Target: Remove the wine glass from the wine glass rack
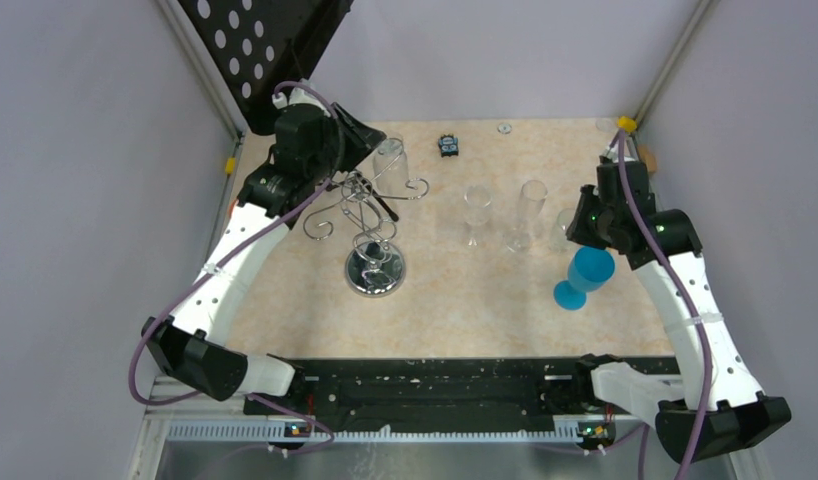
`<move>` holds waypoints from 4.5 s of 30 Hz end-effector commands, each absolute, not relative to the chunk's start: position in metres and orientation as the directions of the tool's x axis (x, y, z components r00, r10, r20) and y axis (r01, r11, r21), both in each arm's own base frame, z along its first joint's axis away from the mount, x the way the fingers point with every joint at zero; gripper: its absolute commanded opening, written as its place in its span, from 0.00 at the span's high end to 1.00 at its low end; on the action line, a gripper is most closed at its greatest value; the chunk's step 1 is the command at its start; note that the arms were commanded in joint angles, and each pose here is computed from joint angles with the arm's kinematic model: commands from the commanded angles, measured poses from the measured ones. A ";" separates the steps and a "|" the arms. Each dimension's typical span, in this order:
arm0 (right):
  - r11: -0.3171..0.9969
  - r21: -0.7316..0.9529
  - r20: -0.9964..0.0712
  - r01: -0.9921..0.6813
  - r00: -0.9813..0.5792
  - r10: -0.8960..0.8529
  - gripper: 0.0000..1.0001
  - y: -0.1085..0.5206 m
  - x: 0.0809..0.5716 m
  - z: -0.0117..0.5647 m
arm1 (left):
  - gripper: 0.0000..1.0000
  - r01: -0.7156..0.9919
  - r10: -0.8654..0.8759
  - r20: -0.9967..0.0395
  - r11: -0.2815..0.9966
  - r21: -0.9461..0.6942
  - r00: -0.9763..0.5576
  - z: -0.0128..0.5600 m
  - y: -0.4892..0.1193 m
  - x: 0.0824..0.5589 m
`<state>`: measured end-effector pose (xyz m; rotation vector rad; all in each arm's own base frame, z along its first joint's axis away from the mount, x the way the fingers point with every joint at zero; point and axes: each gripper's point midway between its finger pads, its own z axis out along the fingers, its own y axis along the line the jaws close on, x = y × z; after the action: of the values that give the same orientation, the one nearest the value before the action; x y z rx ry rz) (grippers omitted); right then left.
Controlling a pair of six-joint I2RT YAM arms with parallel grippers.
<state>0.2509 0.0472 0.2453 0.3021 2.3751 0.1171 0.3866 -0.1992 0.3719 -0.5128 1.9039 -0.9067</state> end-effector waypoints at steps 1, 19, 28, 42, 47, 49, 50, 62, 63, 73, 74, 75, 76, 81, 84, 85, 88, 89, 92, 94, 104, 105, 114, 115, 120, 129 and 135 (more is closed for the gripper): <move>0.970 0.192 -0.713 0.150 -0.657 0.243 0.79 0.050 0.256 0.263 | 0.60 -0.073 -0.680 -0.509 0.633 -0.770 -0.527 0.347 -0.197 0.385; 0.970 0.204 -0.722 0.129 -0.650 0.238 0.80 0.054 0.259 0.266 | 0.73 -0.132 -0.694 -0.534 0.661 -0.739 -0.483 0.335 -0.195 0.393; 0.972 0.201 -0.727 0.123 -0.646 0.232 0.79 0.054 0.262 0.269 | 1.00 -0.089 -0.726 -0.510 0.610 -0.787 -0.461 0.356 -0.196 0.386; 0.974 0.197 -0.729 0.116 -0.647 0.224 0.80 0.054 0.261 0.267 | 1.00 0.034 -0.798 -0.373 0.407 -0.913 -0.473 0.407 -0.213 0.365; 0.973 0.202 -0.732 0.112 -0.643 0.226 0.80 0.055 0.261 0.268 | 1.00 0.044 -0.792 -0.338 0.369 -0.929 -0.508 0.410 -0.221 0.362; 0.972 0.206 -0.732 0.110 -0.642 0.228 0.80 0.056 0.261 0.268 | 1.00 0.048 -0.789 -0.332 0.361 -0.932 -0.518 0.410 -0.223 0.361; 0.972 0.207 -0.731 0.109 -0.643 0.228 0.79 0.056 0.261 0.268 | 1.00 0.049 -0.786 -0.327 0.356 -0.933 -0.525 0.410 -0.225 0.361; 0.972 0.213 -0.731 0.099 -0.644 0.226 0.80 0.058 0.263 0.267 | 1.00 0.034 -0.699 -0.341 0.412 -0.910 -0.629 0.391 -0.244 0.360; 0.972 0.213 -0.731 0.099 -0.644 0.226 0.80 0.058 0.263 0.267 | 1.00 0.031 -0.696 -0.340 0.417 -0.909 -0.633 0.388 -0.246 0.361; 0.897 0.442 -0.696 -0.027 -0.641 0.324 0.76 0.106 0.274 0.285 | 1.00 0.021 -0.700 -0.326 0.406 -0.914 -0.636 0.376 -0.252 0.363; 0.859 0.509 -0.680 -0.064 -0.641 0.355 0.74 0.120 0.277 0.292 | 1.00 0.022 -0.705 -0.321 0.398 -0.917 -0.633 0.377 -0.252 0.363; 0.804 0.586 -0.653 -0.103 -0.647 0.393 0.70 0.136 0.278 0.301 | 1.00 0.022 -0.710 -0.315 0.389 -0.921 -0.630 0.378 -0.252 0.362; 0.742 0.658 -0.615 -0.129 -0.660 0.431 0.66 0.151 0.280 0.306 | 1.00 0.019 -0.715 -0.309 0.382 -0.924 -0.627 0.379 -0.252 0.362; 0.349 0.912 -0.395 -0.213 -0.683 0.614 0.53 0.206 0.295 0.359 | 1.00 0.007 -0.727 -0.297 0.373 -0.928 -0.619 0.379 -0.251 0.363; 0.222 0.946 -0.324 -0.237 -0.692 0.645 0.50 0.231 0.309 0.387 | 1.00 0.003 -0.727 -0.287 0.365 -0.931 -0.624 0.377 -0.252 0.363; 0.195 0.950 -0.312 -0.245 -0.697 0.646 0.49 0.239 0.314 0.395 | 1.00 0.004 -0.726 -0.282 0.359 -0.933 -0.627 0.378 -0.253 0.362; 0.134 0.960 -0.274 -0.247 -0.715 0.644 0.46 0.264 0.329 0.412 | 1.00 0.007 -0.727 -0.272 0.345 -0.939 -0.631 0.380 -0.254 0.362; 0.117 0.964 -0.258 -0.240 -0.723 0.641 0.46 0.272 0.333 0.415 | 1.00 0.005 -0.726 -0.270 0.344 -0.939 -0.632 0.379 -0.254 0.361; 0.088 0.976 -0.210 -0.200 -0.755 0.621 0.45 0.294 0.346 0.414 | 1.00 0.008 -0.730 -0.269 0.339 -0.941 -0.628 0.381 -0.253 0.361; 0.082 0.977 -0.205 -0.196 -0.766 0.609 0.45 0.304 0.352 0.415 | 1.00 0.011 -0.728 -0.270 0.339 -0.941 -0.630 0.381 -0.254 0.360; 0.001 0.983 -0.158 -0.185 -0.837 0.524 0.57 0.333 0.356 0.414 | 1.00 0.010 -0.729 -0.263 0.332 -0.943 -0.632 0.379 -0.253 0.359; -0.007 0.983 -0.155 -0.184 -0.843 0.515 0.60 0.335 0.355 0.414 | 1.00 0.008 -0.728 -0.262 0.332 -0.943 -0.633 0.379 -0.254 0.359; -0.057 0.974 -0.163 -0.218 -0.859 0.486 0.87 0.338 0.344 0.426 | 1.00 -0.023 -0.722 -0.267 0.366 -0.931 -0.638 0.363 -0.253 0.362; -0.053 0.974 -0.167 -0.219 -0.858 0.485 0.89 0.338 0.345 0.426 | 1.00 -0.025 -0.720 -0.270 0.370 -0.928 -0.639 0.362 -0.253 0.362; -0.047 0.976 -0.168 -0.214 -0.867 0.470 0.89 0.340 0.344 0.421 | 1.00 -0.029 -0.706 -0.273 0.384 -0.923 -0.653 0.356 -0.255 0.362; 0.022 0.968 -0.226 -0.251 -0.830 0.510 1.00 0.337 0.352 0.432 | 0.63 -0.039 -0.695 -0.361 0.488 -0.872 -0.622 0.351 -0.243 0.359; 0.046 0.963 -0.248 -0.266 -0.805 0.538 1.00 0.332 0.352 0.439 | 0.47 -0.054 -0.686 -0.443 0.573 -0.818 -0.577 0.347 -0.226 0.356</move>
<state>0.3668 0.3341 0.3775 0.4076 1.9241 1.7783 0.3691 -0.2363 0.3915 -0.5083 1.8426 -1.1444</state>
